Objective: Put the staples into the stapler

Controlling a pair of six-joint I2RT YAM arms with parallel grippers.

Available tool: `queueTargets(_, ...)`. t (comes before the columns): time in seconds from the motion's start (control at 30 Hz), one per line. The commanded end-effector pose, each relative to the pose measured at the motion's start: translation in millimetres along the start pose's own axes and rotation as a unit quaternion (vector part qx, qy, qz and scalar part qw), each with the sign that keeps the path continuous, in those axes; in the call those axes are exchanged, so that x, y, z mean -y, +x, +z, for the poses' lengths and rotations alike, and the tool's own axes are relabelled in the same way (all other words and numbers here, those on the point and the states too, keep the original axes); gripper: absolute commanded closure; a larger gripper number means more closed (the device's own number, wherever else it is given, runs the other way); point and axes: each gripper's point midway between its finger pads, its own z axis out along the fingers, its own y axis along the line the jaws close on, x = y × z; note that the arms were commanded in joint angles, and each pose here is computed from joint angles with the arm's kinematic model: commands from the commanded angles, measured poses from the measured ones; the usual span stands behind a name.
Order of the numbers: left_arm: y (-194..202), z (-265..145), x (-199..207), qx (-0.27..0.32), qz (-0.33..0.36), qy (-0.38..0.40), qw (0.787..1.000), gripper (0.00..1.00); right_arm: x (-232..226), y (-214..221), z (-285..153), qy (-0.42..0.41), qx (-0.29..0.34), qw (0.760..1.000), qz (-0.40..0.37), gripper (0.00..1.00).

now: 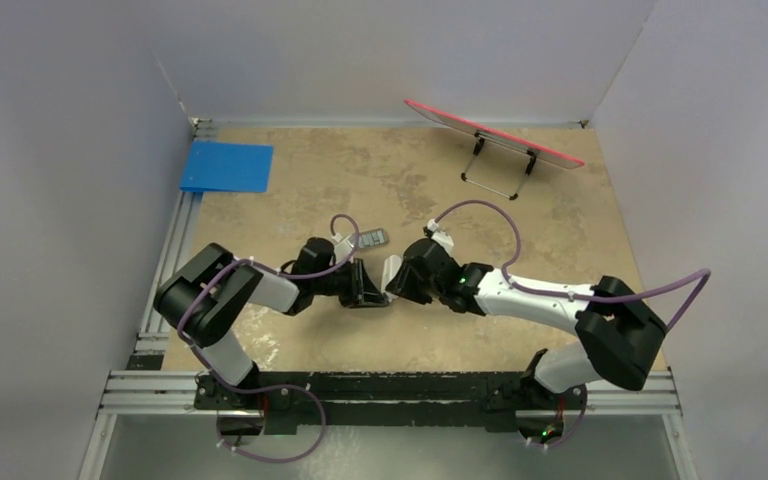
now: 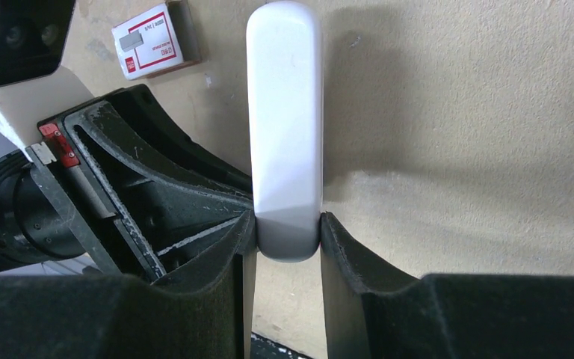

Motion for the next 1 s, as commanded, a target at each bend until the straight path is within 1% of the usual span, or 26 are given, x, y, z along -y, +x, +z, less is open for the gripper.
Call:
queueTargets(0.0,-9.1,3.5,6.8,0.014,0.048,0.021,0.999,0.92,-22.7,-14.4,-10.3,-0.042,0.01,0.999,-0.005,0.8)
queueTargets(0.07,-9.0,2.9,6.1,0.016,0.059,0.021,0.998,1.0,-21.3,-16.3,-12.2,-0.037,0.003,0.999,-0.011,0.8)
queueTargets(0.2,-10.5,-0.7,5.3,0.028,0.089,0.018,0.995,1.0,-10.9,-23.4,-12.0,-0.023,-0.007,0.999,-0.026,0.81)
queueTargets(0.27,-12.7,-1.4,1.7,0.033,0.1,0.004,0.994,1.0,-8.1,-29.3,-13.2,-0.02,-0.004,0.999,-0.032,0.81)
queueTargets(0.4,-16.2,-1.5,-12.4,0.034,0.101,-0.041,0.993,1.0,-13.3,-43.1,-21.5,-0.025,0.001,0.999,-0.032,0.82)
queueTargets(0.53,-17.2,-1.5,-19.4,0.035,0.098,-0.061,0.993,1.0,-11.9,-51.7,-28.3,-0.029,-0.001,0.999,-0.033,0.82)
queueTargets(0.6,-17.1,-0.1,-18.1,0.03,0.101,-0.057,0.993,1.0,-9.1,-56.1,-30.4,-0.026,0.004,0.999,-0.035,0.82)
queueTargets(0.7,-13.6,2.0,-7.4,0.017,0.111,-0.028,0.993,1.0,-1.6,-71.1,-30.3,-0.009,0.023,0.999,-0.037,0.81)
queueTargets(0.83,-9.2,3.0,-4.4,0.005,0.116,-0.02,0.993,1.0,4.9,-104.5,-34.5,0.014,0.068,0.997,-0.032,0.78)
queueTargets(0.97,-4.2,4.2,-1.8,-0.009,0.111,-0.011,0.994,1.0,9.4,-135.0,-35.0,0.038,0.109,0.993,-0.017,0.78)
